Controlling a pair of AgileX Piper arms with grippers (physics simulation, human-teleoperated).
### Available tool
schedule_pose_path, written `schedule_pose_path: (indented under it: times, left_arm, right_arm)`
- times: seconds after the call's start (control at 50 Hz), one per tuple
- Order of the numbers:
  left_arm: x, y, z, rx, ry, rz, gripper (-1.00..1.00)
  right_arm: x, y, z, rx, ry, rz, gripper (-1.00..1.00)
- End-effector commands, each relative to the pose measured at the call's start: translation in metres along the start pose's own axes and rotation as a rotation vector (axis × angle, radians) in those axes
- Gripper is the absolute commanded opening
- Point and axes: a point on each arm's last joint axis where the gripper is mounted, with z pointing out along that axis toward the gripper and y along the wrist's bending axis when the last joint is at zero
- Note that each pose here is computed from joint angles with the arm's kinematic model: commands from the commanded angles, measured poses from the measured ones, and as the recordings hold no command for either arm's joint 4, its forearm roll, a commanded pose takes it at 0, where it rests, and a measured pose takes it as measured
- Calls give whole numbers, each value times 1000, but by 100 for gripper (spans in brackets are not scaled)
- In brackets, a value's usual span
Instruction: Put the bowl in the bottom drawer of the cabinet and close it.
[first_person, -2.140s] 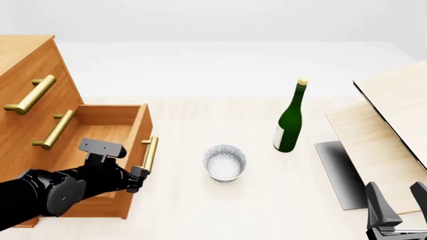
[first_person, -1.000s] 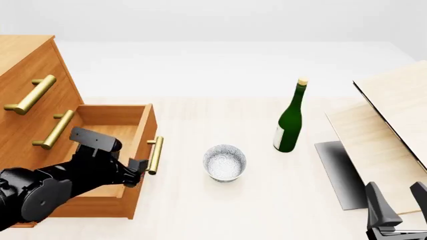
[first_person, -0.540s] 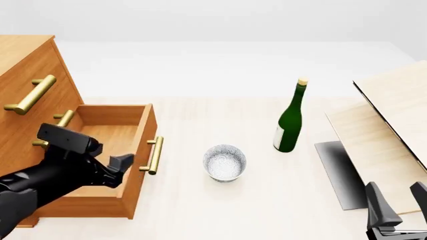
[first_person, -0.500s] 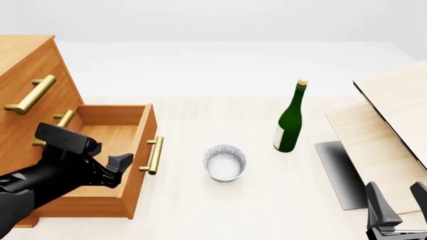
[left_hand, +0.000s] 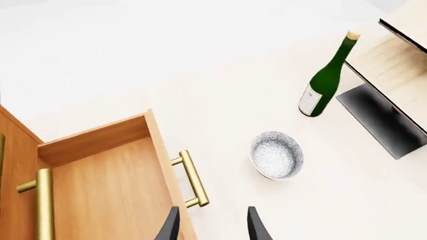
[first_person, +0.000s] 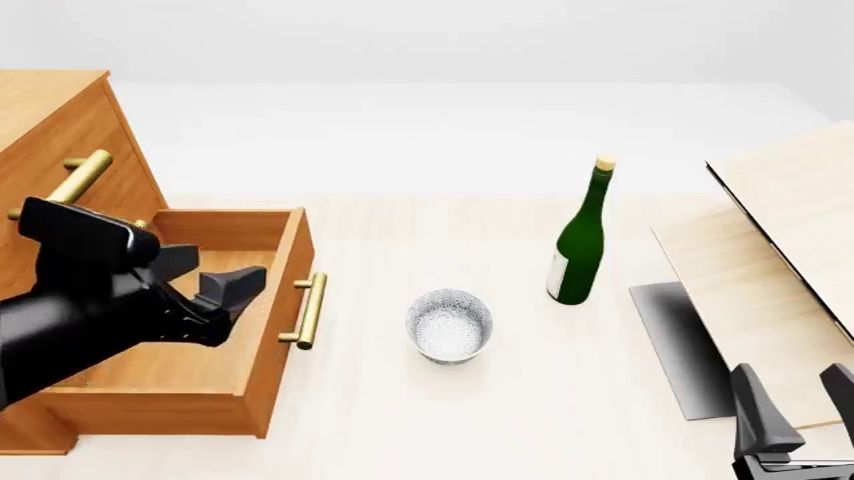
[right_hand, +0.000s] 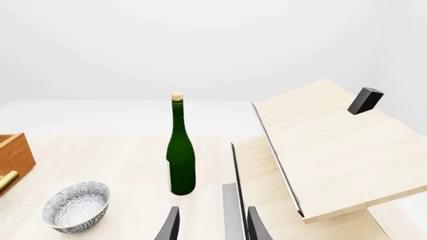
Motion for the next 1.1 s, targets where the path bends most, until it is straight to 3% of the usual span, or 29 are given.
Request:
schedule_pose_path:
  times: [0.02, 0.34, 0.5, 0.8, 0.98, 1.1]
  left_arm:
    - [-24, -13, 0, 66, -32, -31, 100]
    - [-55, -18, 11, 78, -62, -116, 100]
    - [-59, -23, 24, 96, -47, -149, 100]
    - [-41, -32, 61, 110, 28, -186, 100]
    - [-24, -14, 80, 38, 60, -160, 100]
    - [-22, -2, 84, -1, 37, -138, 100]
  right_arm:
    - [0, 0, 0, -1, 1, 2, 100]
    - [0, 0, 0, -1, 1, 2, 100]
    - [0, 0, 0, -1, 1, 2, 100]
    - [0, 0, 0, -1, 1, 2, 100]
    - [0, 0, 0, -1, 1, 3, 100]
    - [0, 0, 0, -1, 1, 3, 100]
